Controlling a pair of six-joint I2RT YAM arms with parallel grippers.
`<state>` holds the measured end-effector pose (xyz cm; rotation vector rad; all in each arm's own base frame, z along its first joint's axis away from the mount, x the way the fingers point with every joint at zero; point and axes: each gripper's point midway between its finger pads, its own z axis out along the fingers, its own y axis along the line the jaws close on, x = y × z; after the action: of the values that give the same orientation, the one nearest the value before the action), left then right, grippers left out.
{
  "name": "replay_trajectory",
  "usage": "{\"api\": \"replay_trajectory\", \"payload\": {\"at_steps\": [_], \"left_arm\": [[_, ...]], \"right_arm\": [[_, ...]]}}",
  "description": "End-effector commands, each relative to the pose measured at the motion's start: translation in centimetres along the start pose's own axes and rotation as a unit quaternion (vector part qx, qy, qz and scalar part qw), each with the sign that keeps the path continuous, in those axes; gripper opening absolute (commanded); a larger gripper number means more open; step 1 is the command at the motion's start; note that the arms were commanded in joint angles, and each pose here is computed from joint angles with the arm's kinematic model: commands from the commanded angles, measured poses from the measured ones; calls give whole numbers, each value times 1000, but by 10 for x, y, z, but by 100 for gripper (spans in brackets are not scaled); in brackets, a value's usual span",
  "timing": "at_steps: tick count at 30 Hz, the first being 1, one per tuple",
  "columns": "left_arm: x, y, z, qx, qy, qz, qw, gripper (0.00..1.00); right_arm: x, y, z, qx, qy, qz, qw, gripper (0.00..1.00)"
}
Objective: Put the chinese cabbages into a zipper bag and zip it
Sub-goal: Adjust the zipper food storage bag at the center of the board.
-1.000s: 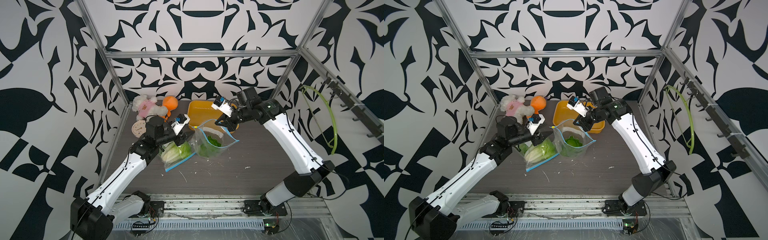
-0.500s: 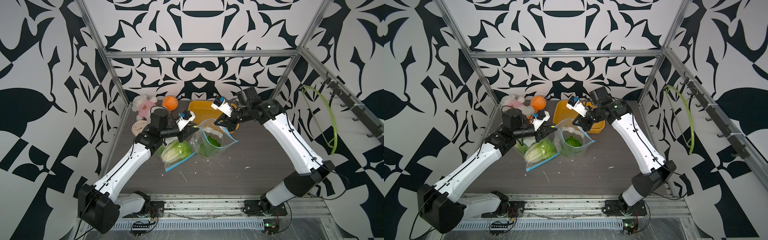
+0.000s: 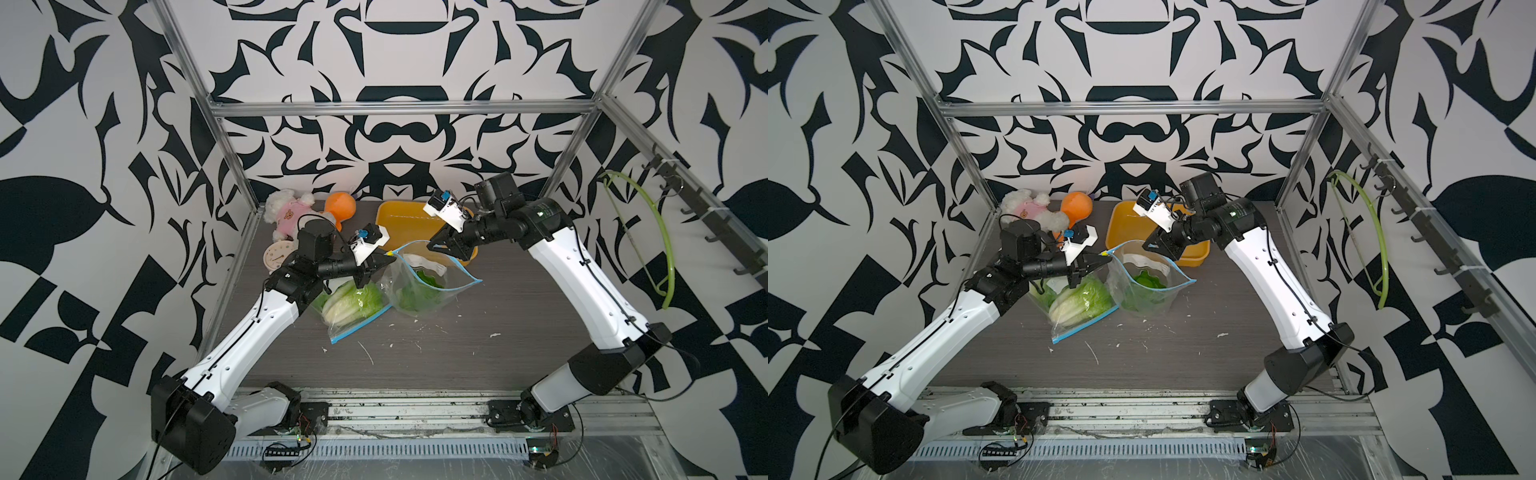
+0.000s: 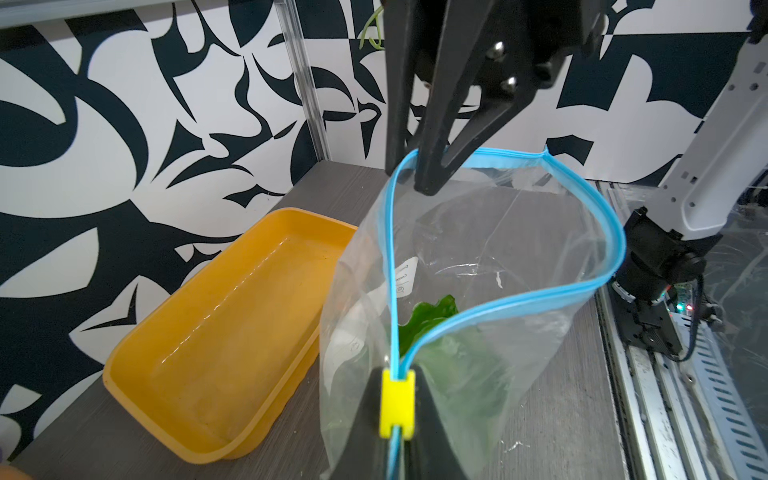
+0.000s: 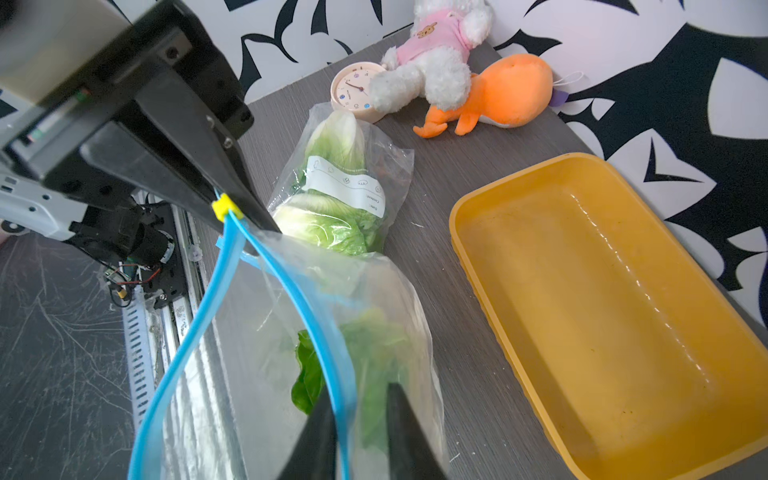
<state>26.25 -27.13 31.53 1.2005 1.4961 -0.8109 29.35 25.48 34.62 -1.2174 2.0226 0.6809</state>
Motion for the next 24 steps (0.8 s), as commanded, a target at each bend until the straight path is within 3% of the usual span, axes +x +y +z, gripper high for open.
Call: {"api": "replay_trajectory", "payload": {"at_steps": [1, 6, 16, 24], "left_arm": [[-17, -12, -9, 23, -12, 8, 1000, 0], [-22, -26, -5, 38, 19, -2, 999, 0], [-20, -36, 0, 29, 62, -10, 998, 0], [-18, -39, -6, 21, 62, 3, 998, 0]], "right_arm": [[-31, 20, -30, 15, -55, -40, 998, 35], [-50, 53, -25, 6, -60, -98, 993, 55], [-52, 68, 6, -59, -45, -119, 990, 57], [-45, 77, 21, -107, -47, -112, 987, 46]]}}
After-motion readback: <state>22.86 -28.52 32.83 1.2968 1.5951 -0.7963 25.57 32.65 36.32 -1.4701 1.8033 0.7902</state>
